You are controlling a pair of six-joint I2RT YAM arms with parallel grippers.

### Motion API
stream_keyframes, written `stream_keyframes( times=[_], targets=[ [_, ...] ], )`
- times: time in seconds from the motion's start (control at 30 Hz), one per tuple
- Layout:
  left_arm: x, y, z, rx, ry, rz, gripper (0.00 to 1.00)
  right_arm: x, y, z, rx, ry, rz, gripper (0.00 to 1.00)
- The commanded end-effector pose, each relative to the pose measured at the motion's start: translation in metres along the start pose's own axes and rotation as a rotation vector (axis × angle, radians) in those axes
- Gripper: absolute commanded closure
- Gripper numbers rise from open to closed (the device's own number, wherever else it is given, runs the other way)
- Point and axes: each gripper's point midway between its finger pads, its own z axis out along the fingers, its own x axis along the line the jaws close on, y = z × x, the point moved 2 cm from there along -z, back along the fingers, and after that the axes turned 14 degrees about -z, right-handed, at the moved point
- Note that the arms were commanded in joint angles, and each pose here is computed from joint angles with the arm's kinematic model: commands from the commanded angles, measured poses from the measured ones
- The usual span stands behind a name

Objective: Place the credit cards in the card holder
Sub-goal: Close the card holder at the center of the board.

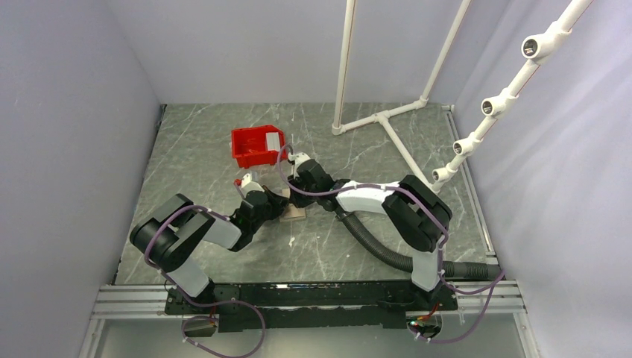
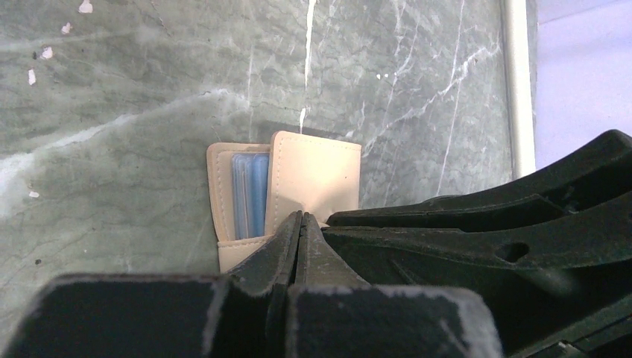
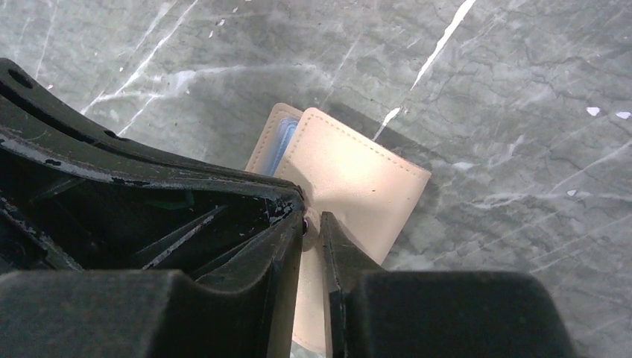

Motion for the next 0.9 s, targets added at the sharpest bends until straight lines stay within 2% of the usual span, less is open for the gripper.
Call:
stream_keyframes(
  times=[0.0, 0.3, 0.4, 0.53, 0.73, 0.87],
  targets=[
    [0.157, -0.070, -0.084, 0.424, 0.578, 0.154, 1.00, 0.011, -0.215, -0.024, 0.724, -0.032, -0.034, 0.82],
    [0.157, -0.069, -0.085, 0.420, 0.573, 0.152, 1.00, 0.009, -0.256, -0.035, 0.860, -0.075, -0.004, 0.90],
    [0.154, -0.069, -0.084, 0.424, 0.560, 0.153, 1.00, 0.010, -0.248, -0.035, 0.814, -0.078, 0.002, 0.90],
    [0.141, -0.072, -0.081, 0.458, 0.519, 0.147, 1.00, 0.024, -0.192, -0.026, 0.676, -0.037, 0.025, 0.85],
    [0.088, -0.067, -0.077, 0.546, 0.362, 0.068, 0.99, 0.033, -0.069, -0.028, 0.397, 0.089, 0.160, 0.62],
    [0.045, -0.042, -0.081, 0.547, 0.259, 0.027, 0.89, 0.027, 0.019, -0.047, 0.238, 0.085, 0.134, 0.47]
  ],
)
